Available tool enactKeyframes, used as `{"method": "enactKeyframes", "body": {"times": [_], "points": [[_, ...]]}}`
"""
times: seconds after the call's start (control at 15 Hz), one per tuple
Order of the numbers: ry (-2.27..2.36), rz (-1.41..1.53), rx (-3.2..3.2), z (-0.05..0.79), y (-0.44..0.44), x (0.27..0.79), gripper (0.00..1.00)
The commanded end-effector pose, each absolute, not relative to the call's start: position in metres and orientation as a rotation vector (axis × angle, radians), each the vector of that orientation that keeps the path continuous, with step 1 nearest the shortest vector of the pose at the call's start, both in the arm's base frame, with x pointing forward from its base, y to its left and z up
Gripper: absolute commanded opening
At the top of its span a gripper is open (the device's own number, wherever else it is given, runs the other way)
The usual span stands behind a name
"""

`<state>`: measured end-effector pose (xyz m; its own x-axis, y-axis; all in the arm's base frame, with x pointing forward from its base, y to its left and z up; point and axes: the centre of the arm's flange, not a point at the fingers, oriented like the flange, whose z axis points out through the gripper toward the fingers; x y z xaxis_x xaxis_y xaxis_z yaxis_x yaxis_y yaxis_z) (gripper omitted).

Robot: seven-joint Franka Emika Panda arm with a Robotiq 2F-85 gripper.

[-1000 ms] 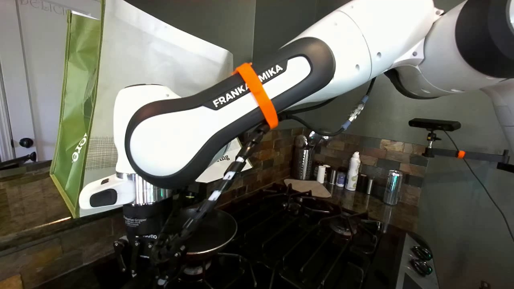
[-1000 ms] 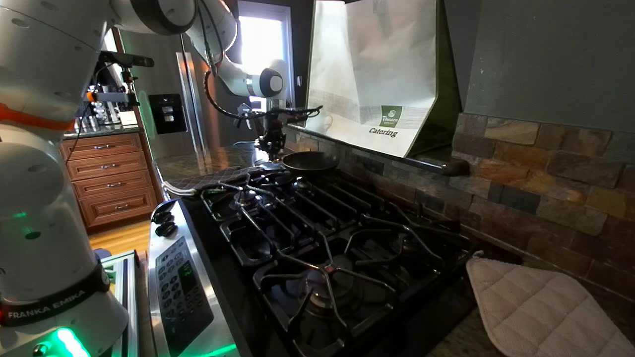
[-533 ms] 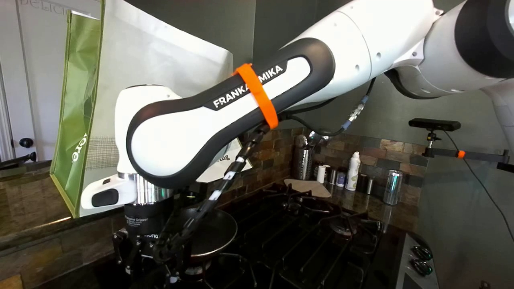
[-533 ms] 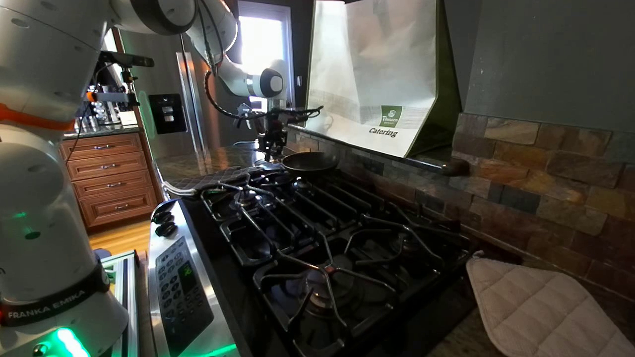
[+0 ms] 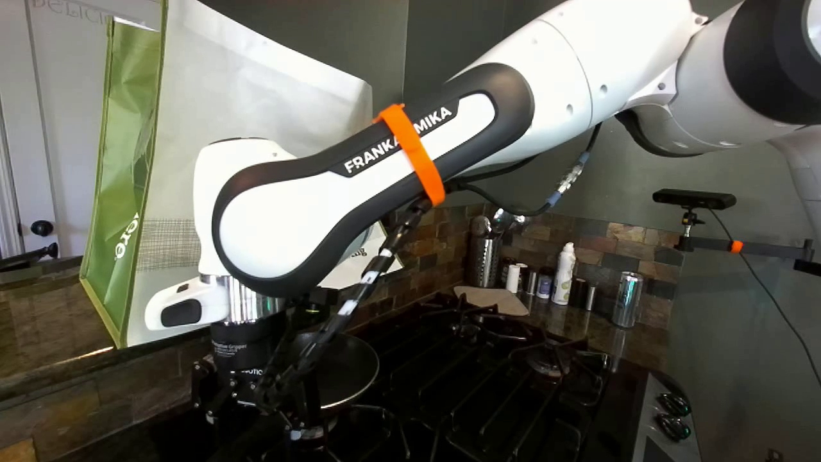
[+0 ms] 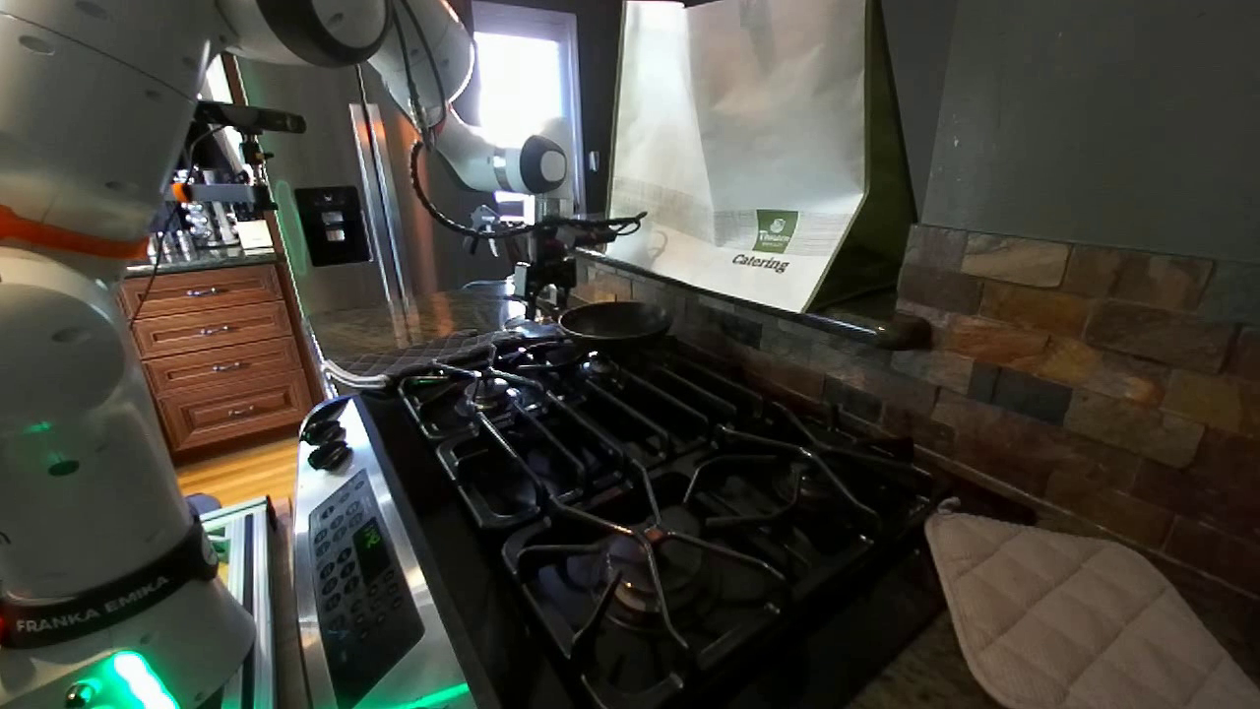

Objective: Move the pan to the right

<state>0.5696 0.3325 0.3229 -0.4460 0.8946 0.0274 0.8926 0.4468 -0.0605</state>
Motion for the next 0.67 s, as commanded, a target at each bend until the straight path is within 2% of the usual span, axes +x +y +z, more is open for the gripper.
{"method": "enactKeyframes", "body": {"times": [0.0,0.47,0.6], "points": [[-2.615,0.106,-1.644,0.3250,0.3243,0.5620,0.70],[-2.617,0.114,-1.650,0.3262,0.3227,0.5617,0.15],[-2.616,0.118,-1.655,0.3271,0.3220,0.5606,0.12]]}}
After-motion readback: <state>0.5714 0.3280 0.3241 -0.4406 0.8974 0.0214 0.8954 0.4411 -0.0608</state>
